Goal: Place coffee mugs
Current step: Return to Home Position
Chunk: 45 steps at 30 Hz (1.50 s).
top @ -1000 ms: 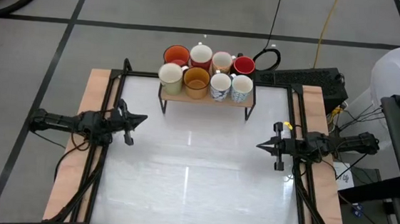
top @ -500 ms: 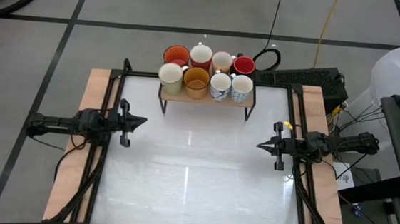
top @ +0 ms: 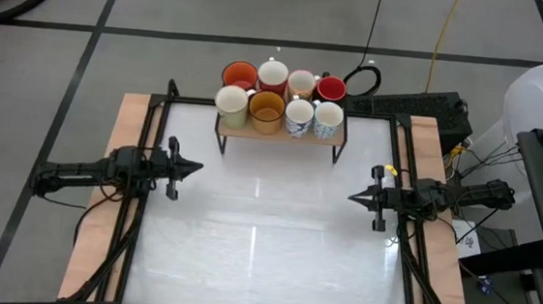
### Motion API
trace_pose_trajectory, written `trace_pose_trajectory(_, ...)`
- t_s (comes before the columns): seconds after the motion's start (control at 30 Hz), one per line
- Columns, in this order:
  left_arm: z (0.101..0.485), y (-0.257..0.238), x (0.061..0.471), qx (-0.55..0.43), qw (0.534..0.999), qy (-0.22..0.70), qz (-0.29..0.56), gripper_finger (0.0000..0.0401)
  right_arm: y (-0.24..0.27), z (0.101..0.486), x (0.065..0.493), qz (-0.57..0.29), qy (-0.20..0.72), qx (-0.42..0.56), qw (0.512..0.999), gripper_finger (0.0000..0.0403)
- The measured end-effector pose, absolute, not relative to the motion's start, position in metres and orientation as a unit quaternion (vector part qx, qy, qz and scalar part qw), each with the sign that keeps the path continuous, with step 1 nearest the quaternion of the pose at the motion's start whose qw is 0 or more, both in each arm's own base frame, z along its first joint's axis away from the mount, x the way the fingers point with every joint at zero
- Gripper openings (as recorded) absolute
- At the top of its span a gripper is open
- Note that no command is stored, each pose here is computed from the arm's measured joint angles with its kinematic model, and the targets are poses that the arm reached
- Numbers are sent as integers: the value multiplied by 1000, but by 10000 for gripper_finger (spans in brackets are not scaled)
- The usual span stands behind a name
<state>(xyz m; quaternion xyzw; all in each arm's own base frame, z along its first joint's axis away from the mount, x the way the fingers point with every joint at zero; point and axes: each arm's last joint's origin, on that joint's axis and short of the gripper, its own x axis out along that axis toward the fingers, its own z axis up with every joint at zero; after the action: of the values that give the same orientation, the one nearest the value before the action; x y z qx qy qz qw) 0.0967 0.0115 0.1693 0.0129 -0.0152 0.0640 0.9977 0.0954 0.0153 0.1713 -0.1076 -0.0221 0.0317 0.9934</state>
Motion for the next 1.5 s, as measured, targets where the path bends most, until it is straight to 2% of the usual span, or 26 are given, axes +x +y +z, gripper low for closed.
trace_pose_trajectory(0.47,164,13,100,0,998,14,69,5,15,171,95,32,-22,-108,993,0)
trace_pose_trajectory(1.5,165,13,100,-2,997,8,71,5,15,171,95,32,-22,-107,993,0)
